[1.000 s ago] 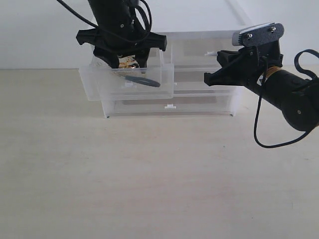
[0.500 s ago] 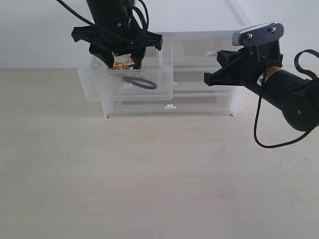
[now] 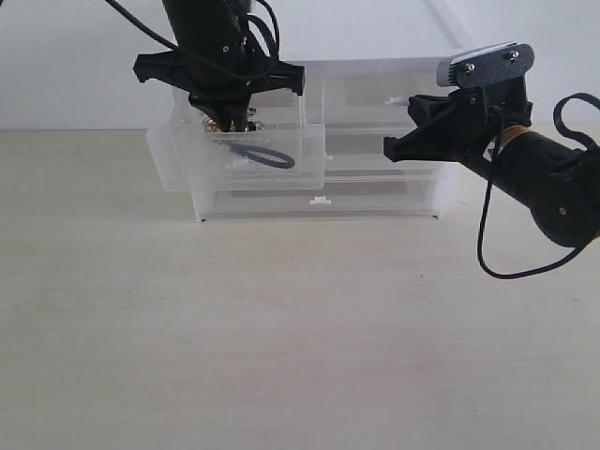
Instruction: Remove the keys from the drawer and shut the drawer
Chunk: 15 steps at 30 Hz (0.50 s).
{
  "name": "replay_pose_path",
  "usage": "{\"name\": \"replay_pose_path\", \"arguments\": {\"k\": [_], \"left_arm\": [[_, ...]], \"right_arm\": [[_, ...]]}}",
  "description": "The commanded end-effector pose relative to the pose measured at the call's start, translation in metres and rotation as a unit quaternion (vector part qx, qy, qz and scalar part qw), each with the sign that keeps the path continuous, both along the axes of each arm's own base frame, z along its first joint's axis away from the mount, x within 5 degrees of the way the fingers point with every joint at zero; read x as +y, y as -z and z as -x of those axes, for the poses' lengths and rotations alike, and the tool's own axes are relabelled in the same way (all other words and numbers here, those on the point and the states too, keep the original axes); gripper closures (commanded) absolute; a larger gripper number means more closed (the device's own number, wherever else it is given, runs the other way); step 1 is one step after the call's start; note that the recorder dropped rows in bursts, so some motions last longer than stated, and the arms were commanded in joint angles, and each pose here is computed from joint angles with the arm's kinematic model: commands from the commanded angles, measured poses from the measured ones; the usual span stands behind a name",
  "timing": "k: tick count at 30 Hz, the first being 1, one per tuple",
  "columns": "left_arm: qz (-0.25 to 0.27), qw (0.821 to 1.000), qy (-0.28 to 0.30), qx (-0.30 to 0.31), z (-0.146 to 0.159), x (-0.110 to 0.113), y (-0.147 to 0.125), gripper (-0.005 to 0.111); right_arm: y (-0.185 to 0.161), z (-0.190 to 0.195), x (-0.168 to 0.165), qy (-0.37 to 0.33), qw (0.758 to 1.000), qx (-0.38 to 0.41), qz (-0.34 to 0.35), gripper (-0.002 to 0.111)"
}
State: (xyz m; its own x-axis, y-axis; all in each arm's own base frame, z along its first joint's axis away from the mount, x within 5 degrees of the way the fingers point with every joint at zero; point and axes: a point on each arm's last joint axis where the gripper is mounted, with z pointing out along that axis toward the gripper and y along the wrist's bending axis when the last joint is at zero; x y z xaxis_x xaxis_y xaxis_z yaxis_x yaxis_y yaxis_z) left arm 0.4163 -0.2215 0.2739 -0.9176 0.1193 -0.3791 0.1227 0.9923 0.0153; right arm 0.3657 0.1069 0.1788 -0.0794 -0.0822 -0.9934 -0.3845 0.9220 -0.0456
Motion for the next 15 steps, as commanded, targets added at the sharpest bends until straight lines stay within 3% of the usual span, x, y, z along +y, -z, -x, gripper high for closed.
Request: {"name": "replay_pose_path", "arguments": {"k": [1, 15], "left_arm": [[-0.015, 1.0, 0.008, -0.003, -0.003, 0.002, 0.003, 0.103], [-0.015, 0.998, 0.034, -0.052, 0.011, 0.012, -0.043, 0.103]], "right_arm": [[-0.012, -0.008, -0.008, 0.033, 0.998, -0.034, -0.038, 0.109], [-0.012, -0.008, -0.008, 0.033, 0.998, -0.038, -0.04, 0.109]]}}
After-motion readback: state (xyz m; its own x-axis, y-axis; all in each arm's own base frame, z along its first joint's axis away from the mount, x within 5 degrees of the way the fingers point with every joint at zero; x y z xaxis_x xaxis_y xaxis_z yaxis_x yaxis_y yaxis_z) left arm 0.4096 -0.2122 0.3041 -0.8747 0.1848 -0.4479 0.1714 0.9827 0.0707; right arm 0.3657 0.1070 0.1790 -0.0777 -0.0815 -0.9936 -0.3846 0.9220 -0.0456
